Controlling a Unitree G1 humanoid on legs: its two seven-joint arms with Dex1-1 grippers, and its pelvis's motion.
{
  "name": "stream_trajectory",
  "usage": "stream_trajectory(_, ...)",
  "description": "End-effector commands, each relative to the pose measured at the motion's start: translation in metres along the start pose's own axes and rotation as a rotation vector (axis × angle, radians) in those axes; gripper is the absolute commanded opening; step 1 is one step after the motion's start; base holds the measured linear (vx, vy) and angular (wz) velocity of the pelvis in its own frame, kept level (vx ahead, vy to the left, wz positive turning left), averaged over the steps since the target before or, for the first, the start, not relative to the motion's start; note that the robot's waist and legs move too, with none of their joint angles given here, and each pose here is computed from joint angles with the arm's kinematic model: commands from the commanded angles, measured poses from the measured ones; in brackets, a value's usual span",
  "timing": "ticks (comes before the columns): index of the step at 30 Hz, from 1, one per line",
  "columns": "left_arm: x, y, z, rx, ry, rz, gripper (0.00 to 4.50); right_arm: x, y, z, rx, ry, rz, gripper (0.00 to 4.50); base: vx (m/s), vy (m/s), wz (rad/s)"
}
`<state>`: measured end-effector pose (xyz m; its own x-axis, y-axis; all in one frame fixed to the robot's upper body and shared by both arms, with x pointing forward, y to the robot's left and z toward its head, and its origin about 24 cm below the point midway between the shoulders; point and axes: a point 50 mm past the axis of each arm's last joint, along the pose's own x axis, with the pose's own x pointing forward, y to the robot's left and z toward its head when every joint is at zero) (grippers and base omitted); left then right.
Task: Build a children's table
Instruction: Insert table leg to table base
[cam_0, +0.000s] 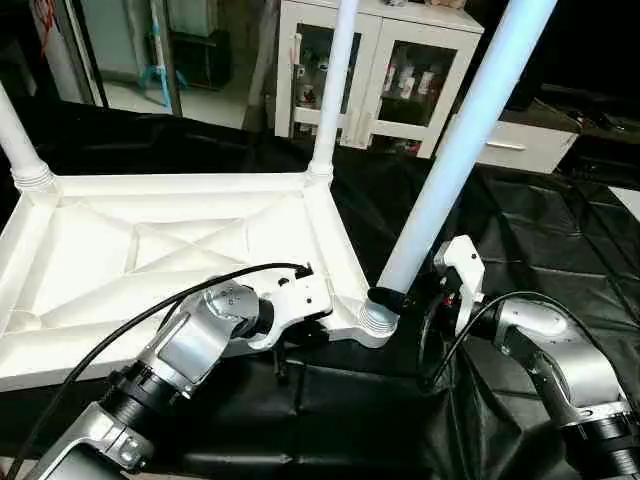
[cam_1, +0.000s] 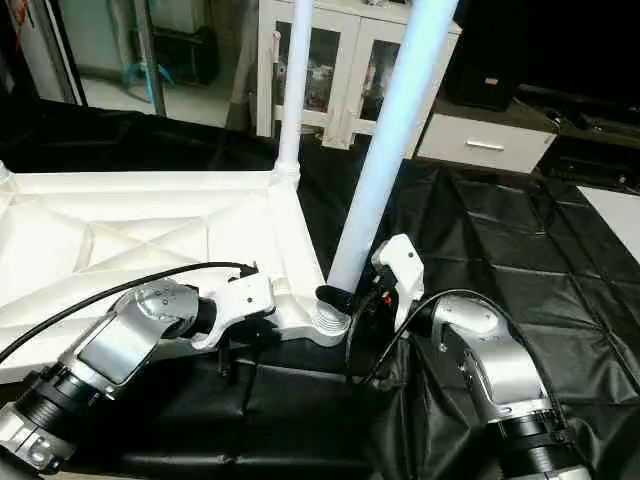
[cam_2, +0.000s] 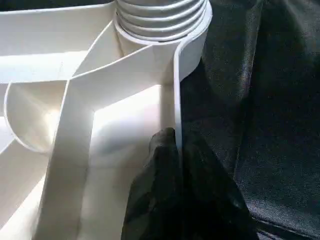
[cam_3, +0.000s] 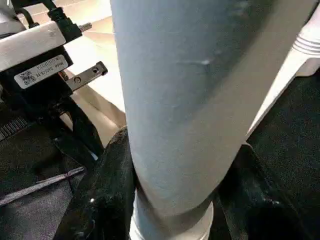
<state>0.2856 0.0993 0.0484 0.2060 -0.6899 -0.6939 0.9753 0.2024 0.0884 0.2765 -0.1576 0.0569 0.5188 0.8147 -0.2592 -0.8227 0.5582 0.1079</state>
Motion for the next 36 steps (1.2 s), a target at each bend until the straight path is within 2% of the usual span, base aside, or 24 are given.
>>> stream_trajectory(1, 0.001, 0.000, 0.005, 0.016, -0.022, 0.008, 0.00, -0.008, 0.007, -0.071, 0.162, 0.316, -0.039, 1.84, 0.000, 0.000, 0.00)
stream_trajectory(10, 0.001, 0.001, 0.004, 0.001, -0.029, 0.018, 0.00, -0.007, 0.002, -0.070, 0.149, 0.310, -0.096, 1.84, 0.000, 0.000, 0.00)
stream_trajectory(14, 0.007, 0.010, 0.012, -0.092, -0.101, 0.104, 0.00, 0.003, -0.018, -0.068, 0.168, 0.274, -0.363, 1.84, 0.000, 0.000, 0.00)
stream_trajectory(15, 0.011, 0.019, 0.020, -0.148, -0.139, 0.184, 0.00, 0.010, -0.027, -0.067, 0.203, 0.256, -0.523, 1.84, 0.000, 0.000, 0.00)
stream_trajectory(17, 0.013, 0.023, 0.023, -0.167, -0.151, 0.213, 0.00, 0.012, -0.030, -0.067, 0.220, 0.252, -0.578, 1.84, -0.054, 0.030, -0.14)
stream_trajectory(19, 0.017, 0.031, 0.038, -0.214, -0.194, 0.275, 0.00, 0.020, -0.037, -0.065, 0.262, 0.236, -0.709, 1.84, -0.046, 0.044, -0.13)
stream_trajectory(20, 0.017, 0.031, 0.038, -0.214, -0.194, 0.275, 0.00, 0.020, -0.037, -0.065, 0.262, 0.236, -0.709, 1.84, 0.000, 0.000, 0.00)
stream_trajectory(21, 0.019, 0.036, 0.046, -0.239, -0.217, 0.309, 0.00, 0.024, -0.039, -0.064, 0.285, 0.226, -0.770, 1.84, 0.000, 0.000, 0.00)
stream_trajectory(22, 0.024, 0.044, 0.065, -0.264, -0.254, 0.363, 0.00, 0.037, -0.042, -0.059, 0.332, 0.207, -0.863, 1.84, 0.000, 0.000, 0.00)
stream_trajectory(24, 0.027, 0.048, 0.078, -0.271, -0.273, 0.393, 0.00, 0.047, -0.042, -0.055, 0.359, 0.201, -0.910, 1.84, 0.000, 0.000, 0.00)
stream_trajectory(26, 0.029, 0.049, 0.082, -0.274, -0.276, 0.403, 0.00, 0.051, -0.042, -0.054, 0.364, 0.203, -0.928, 1.84, 0.000, 0.000, 0.00)
stream_trajectory(28, 0.033, 0.051, 0.103, -0.260, -0.310, 0.434, 0.00, 0.062, -0.045, -0.045, 0.373, 0.190, -1.024, 1.84, 0.000, 0.000, 0.00)
stream_trajectory(31, 0.035, 0.051, 0.113, -0.259, -0.330, 0.458, 0.00, 0.068, -0.047, -0.038, 0.352, 0.182, -1.075, 1.84, 0.018, -0.016, 0.00)
stream_trajectory(36, 0.037, 0.053, 0.109, -0.271, -0.311, 0.466, 0.00, 0.075, -0.047, -0.032, 0.327, 0.171, -1.093, 1.84, 0.032, -0.032, 0.00)
